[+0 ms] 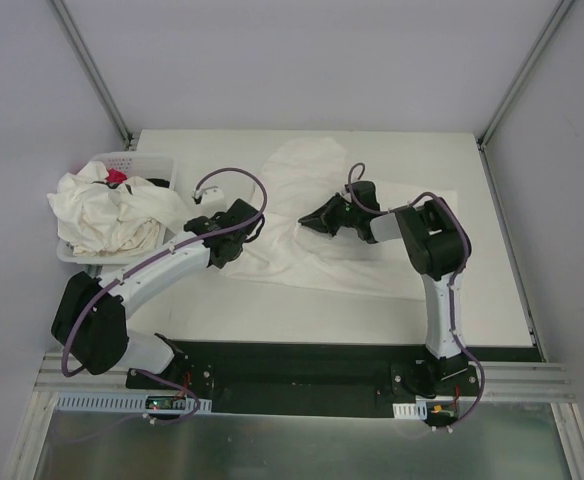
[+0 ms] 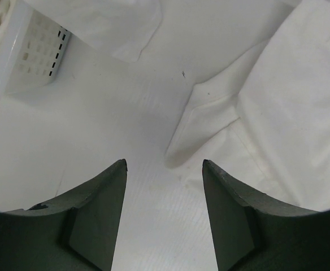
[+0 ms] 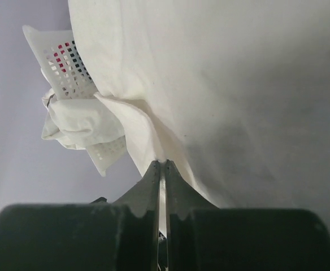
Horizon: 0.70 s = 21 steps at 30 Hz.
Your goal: Fold and stack the t-shirts
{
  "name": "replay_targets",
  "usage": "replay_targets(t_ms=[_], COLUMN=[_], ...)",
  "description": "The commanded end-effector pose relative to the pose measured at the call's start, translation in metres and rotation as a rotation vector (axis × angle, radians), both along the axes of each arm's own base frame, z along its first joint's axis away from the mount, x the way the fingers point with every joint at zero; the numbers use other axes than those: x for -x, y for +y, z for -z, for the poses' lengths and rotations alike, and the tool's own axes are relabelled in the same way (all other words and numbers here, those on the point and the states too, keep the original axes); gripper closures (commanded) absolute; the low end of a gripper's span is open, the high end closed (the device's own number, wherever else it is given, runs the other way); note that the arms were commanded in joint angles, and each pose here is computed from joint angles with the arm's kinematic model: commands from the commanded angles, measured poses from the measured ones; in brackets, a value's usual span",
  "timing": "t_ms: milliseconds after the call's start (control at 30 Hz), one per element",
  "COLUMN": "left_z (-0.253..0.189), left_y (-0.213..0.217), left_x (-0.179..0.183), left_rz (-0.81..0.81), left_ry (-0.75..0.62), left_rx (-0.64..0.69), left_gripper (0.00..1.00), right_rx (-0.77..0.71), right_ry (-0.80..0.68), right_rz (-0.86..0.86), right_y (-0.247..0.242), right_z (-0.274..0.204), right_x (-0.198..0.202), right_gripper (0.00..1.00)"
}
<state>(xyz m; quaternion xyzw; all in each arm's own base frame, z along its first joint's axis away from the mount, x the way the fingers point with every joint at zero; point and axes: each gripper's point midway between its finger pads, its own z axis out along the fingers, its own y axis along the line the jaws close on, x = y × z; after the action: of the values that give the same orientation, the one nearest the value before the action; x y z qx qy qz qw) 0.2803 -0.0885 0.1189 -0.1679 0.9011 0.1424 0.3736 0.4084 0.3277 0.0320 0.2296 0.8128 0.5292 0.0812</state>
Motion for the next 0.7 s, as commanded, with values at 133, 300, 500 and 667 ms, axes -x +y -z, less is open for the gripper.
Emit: replay_targets(t_ms=[133,300,500,667], left_z=[0.008,0.01,0.013,0.014], left_y=[-0.002,-0.003,-0.003,-0.004], left_x=[-0.001,-0.001,0.0,-0.001], left_rz=[-0.01,-0.008,-0.006,-0.003], left_ry=[0.015,0.021,0.033,0.037], left_rx=[0.024,0.024,0.023,0.022], left_gripper=[0.45,0.45,0.45,0.45], right_rx=[-0.003,0.001,0.02,0.019], right_ry=[-0.089,-0.105,-0.09,-0.081], right_rz=[0.053,0.081,0.11,0.118], right_y=[-0.032,-0.048,-0.068,-0.072], right_z=[-0.043,-0.049,-0.04,-0.034], right_x=[-0.02,-0.027,-0.024,-0.022], right_gripper=[0.99,0.99,0.99,0.99])
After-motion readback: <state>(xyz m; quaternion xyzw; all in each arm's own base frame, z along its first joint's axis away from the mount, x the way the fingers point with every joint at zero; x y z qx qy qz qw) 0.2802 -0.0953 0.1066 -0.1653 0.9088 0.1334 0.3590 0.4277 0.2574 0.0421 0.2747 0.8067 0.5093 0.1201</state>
